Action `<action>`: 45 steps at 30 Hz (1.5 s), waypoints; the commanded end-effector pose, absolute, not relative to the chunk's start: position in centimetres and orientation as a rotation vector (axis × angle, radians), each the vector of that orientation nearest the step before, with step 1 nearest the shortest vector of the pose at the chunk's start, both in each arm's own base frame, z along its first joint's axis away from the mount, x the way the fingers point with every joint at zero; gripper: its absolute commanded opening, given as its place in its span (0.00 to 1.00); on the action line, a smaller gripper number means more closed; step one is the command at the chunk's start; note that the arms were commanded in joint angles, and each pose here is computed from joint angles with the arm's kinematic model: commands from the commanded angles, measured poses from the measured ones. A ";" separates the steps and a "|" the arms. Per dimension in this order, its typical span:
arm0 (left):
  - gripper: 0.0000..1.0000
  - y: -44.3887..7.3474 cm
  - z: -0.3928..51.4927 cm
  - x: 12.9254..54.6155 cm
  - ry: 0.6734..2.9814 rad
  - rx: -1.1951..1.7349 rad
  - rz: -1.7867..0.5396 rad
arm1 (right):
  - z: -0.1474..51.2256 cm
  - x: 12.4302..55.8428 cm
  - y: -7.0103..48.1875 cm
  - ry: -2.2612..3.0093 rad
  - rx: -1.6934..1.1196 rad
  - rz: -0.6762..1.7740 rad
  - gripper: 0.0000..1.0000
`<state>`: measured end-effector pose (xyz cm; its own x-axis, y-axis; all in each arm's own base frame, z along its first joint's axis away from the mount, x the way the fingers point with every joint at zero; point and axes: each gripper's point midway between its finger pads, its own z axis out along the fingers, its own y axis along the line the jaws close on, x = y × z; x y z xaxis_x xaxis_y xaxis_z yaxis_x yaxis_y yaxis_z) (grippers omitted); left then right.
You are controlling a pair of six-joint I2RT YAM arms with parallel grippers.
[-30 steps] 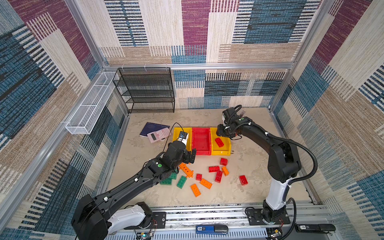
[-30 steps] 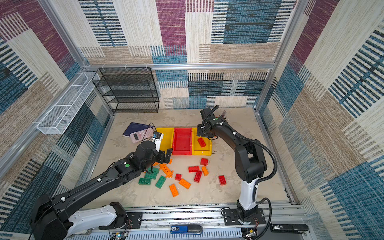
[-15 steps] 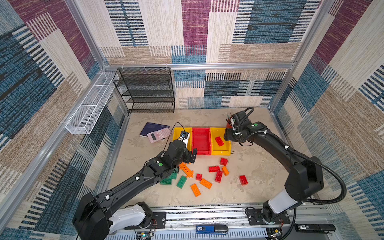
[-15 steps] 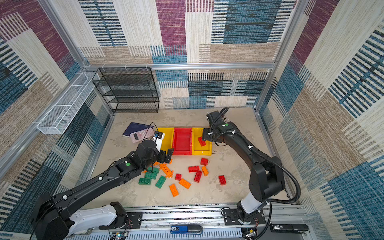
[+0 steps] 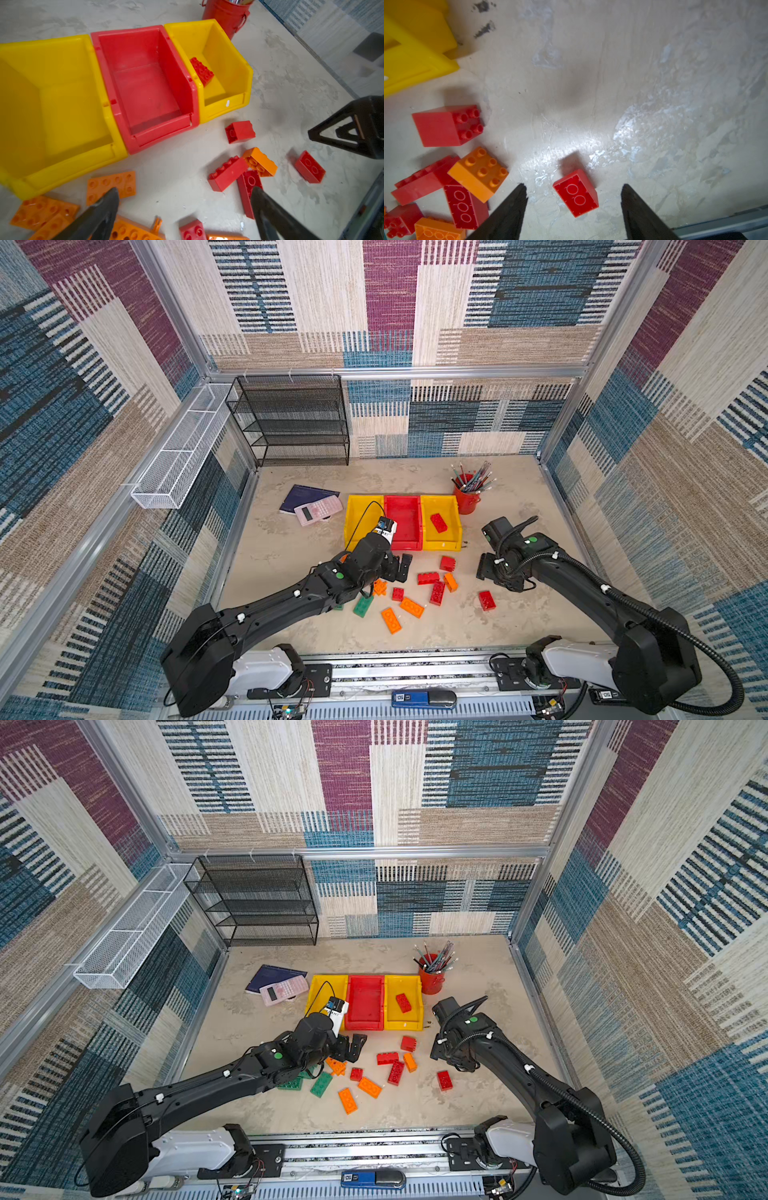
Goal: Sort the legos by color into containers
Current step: 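Move the right gripper back to the bricks and grasp another red brick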
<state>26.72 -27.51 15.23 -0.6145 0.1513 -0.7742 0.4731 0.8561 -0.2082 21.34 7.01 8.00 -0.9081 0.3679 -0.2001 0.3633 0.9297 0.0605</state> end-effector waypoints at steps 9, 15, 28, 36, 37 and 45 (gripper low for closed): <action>0.99 -29.8 16.5 26.5 2.154 0.531 -0.541 | 6.0 19.4 8.9 2.928 0.635 0.217 0.67; 0.99 -29.2 16.7 26.9 2.138 0.553 -0.480 | 4.7 19.4 9.4 2.965 0.573 0.236 0.65; 0.99 -28.9 16.5 26.8 2.147 0.580 -0.447 | 3.0 19.5 10.4 3.023 0.483 0.280 0.56; 0.99 -28.4 16.1 26.8 2.151 0.548 -0.446 | 3.0 18.5 10.1 3.036 0.489 0.278 0.50; 0.99 -28.4 16.1 26.7 2.151 0.540 -0.452 | 2.9 18.4 10.1 3.037 0.485 0.272 0.50; 0.99 -27.7 15.6 26.3 2.161 0.507 -0.461 | 2.2 17.8 9.5 3.070 0.460 0.219 0.42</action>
<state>26.09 -27.81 15.13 -0.5657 0.2275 -0.7926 0.5215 0.8433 -0.1301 17.98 9.91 2.44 -0.9523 0.3052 -0.0048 0.3002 0.9395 0.1647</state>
